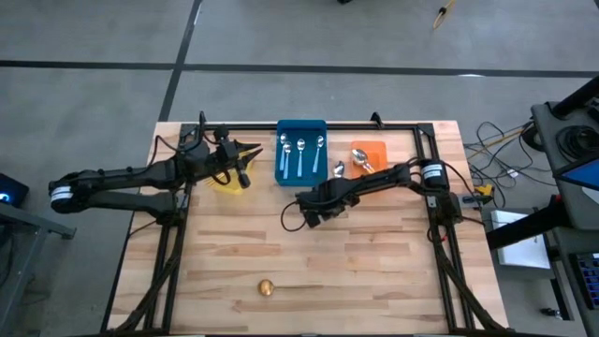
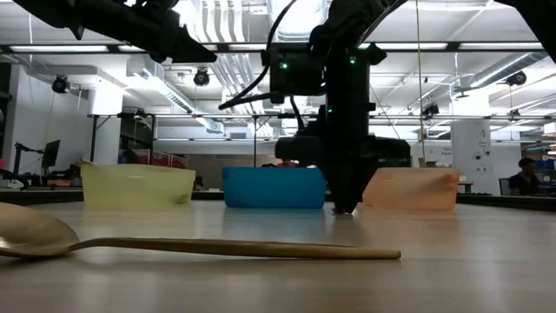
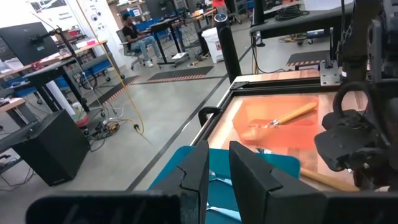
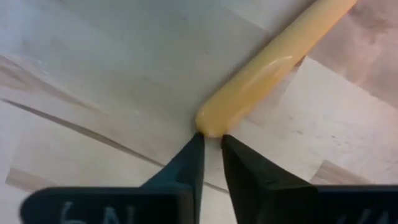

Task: Sort silverware by color (type)
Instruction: Put the yellow spoon into the orange bin

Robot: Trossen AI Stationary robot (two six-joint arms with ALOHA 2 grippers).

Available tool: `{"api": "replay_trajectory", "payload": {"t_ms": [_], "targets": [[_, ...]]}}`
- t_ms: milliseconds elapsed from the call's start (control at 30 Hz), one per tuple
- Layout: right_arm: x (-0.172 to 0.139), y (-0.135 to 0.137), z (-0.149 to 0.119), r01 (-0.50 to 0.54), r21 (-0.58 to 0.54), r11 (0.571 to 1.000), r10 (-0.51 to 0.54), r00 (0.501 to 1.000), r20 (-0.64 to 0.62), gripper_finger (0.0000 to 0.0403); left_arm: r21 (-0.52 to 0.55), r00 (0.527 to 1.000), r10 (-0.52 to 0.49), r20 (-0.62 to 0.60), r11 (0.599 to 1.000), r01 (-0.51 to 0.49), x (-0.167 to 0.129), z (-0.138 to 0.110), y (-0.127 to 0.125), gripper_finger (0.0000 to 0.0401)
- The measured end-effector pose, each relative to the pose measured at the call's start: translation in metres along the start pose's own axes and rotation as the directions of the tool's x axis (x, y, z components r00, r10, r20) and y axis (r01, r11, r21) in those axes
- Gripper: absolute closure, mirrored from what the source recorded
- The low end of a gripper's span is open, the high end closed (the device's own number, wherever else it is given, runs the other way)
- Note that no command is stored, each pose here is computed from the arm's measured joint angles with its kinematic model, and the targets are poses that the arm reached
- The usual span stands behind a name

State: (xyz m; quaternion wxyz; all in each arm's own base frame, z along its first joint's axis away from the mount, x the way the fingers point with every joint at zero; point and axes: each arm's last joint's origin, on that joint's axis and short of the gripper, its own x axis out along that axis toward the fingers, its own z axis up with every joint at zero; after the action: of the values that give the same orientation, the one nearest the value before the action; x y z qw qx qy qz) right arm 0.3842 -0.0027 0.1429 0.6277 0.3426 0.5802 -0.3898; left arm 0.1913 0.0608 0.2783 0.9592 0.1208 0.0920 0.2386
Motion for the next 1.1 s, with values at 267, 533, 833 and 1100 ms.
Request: {"api": "replay_trajectory", "payload": {"t_ms": [267, 533, 833, 1100], "targets": [[-0.015, -0.005, -0.015, -0.086, -0.046, 0.995, 0.072, 0.966, -0.247, 0.0381, 0.011, 1.000, -0.005, -0.016, 1.000, 0.005, -0.001, 0.002, 0.001, 0.0356], [-0.034, -0.012, -0.020, 0.004, -0.007, 1.000, -0.004, 0.994, -0.109, 0.0391, 0.015, 0.999, -0.011, -0.033, 1.000, 0.011, 0.000, 0.001, 0.000, 0.0356], [-0.030, -0.017, 0.005, 0.027, 0.043, 0.999, -0.029, 0.998, 0.052, 0.0371, 0.025, 0.999, -0.011, -0.034, 1.000, 0.012, 0.001, 0.001, 0.000, 0.0356], [-0.029, -0.022, 0.021, 0.002, 0.085, 0.996, -0.010, 0.995, 0.095, 0.0278, 0.034, 0.999, -0.011, -0.033, 0.999, 0.012, 0.001, 0.001, 0.000, 0.0356]]}}
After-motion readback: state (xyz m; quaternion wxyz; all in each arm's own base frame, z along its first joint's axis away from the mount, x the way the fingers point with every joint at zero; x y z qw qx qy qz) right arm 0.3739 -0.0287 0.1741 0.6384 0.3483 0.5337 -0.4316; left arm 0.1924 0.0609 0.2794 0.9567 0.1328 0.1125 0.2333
